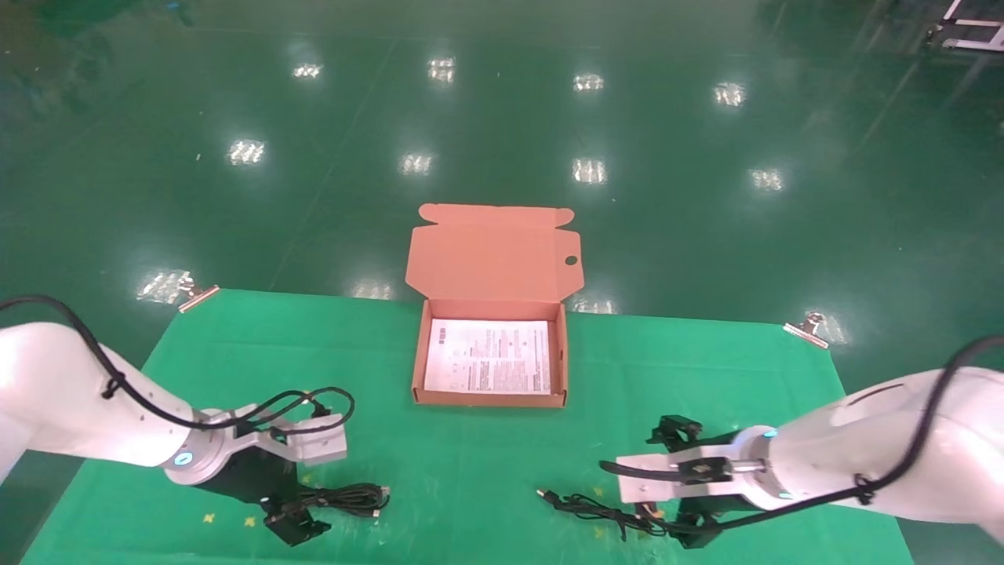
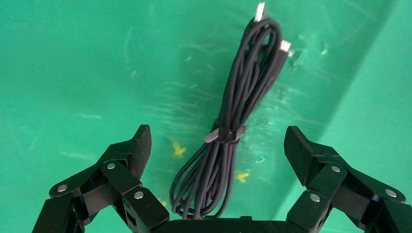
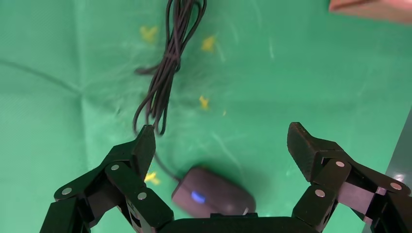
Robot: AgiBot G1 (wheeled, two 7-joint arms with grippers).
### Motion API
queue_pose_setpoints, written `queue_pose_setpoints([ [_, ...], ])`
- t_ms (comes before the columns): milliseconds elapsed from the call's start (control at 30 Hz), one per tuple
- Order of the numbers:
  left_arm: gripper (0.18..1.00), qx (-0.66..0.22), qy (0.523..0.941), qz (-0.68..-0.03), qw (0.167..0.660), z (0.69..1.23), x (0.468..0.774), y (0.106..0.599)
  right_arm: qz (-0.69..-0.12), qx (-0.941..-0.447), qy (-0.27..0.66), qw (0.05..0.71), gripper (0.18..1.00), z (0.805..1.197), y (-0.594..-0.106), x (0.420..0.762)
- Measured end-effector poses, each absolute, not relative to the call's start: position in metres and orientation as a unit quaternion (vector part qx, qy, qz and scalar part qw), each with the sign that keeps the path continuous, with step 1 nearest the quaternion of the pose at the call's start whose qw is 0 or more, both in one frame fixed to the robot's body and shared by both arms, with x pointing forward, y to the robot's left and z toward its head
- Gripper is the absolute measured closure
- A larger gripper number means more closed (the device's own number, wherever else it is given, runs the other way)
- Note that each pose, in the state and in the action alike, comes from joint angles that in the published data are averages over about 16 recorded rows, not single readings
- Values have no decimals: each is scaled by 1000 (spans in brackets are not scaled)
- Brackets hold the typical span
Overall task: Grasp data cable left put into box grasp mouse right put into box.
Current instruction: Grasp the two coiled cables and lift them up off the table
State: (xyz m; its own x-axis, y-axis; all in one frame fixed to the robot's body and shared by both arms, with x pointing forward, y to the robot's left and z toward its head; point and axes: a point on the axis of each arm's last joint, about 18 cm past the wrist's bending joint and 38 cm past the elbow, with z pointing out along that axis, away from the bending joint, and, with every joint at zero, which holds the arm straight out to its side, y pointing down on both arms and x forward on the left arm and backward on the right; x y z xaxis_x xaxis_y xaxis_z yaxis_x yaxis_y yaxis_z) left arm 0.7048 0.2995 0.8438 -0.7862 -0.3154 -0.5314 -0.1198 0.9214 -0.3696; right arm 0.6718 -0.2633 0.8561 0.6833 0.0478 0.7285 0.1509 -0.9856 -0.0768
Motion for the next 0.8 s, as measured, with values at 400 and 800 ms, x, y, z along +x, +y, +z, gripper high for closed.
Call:
queue_pose_setpoints([
  [400,183,-131,932,-159,297,834,715,304,-375,-922,-44,89,179,828,-247,692],
  [800,183,-139,934,-156,291,827,717,311,-358,-928,-34,99,179,814,-242,704],
])
